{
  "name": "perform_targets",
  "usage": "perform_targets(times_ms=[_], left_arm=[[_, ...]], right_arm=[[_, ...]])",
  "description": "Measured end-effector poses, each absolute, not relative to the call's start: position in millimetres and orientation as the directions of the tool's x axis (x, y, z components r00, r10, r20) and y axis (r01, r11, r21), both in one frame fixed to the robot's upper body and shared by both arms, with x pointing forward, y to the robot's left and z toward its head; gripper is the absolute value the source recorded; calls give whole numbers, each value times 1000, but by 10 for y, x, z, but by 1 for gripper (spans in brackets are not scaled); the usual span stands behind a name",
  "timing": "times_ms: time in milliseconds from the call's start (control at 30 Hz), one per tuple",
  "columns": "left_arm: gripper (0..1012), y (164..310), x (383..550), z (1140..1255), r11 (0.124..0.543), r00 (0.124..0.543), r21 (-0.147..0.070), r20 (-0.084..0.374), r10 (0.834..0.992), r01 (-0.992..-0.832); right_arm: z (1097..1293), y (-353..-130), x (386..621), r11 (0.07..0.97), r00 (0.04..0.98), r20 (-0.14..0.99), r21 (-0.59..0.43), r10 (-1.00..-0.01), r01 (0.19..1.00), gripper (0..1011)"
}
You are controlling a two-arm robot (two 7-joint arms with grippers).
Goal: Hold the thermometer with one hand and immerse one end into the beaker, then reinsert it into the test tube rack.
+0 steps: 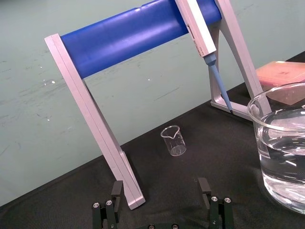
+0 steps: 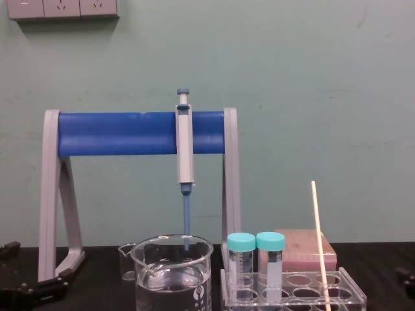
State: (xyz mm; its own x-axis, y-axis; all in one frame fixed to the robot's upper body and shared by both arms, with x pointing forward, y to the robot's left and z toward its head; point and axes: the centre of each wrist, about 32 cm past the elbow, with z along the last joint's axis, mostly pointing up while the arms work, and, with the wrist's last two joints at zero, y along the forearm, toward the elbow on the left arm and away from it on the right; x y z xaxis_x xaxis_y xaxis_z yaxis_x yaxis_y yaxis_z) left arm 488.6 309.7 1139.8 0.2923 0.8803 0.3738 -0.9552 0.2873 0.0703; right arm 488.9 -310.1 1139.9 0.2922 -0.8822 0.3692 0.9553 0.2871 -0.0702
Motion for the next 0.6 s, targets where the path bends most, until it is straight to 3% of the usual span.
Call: perform_targets(times_ms=[233,433,600], left_arm=[[1004,3097,4886,11398,287,292,70,374,880,-955],[1004,3097,4886,11398,287,292,70,374,880,-955],[1004,3097,4886,11398,287,292,70,374,880,-955]], right_arm=[[11564,-3183,4949,337,341,255,-63,-905,939,1003],[11966,-3303,5076,463,466,83,-56,-881,885,1003],[12189,-3359,5201,533,534,-3,-63,-845,844,1003]])
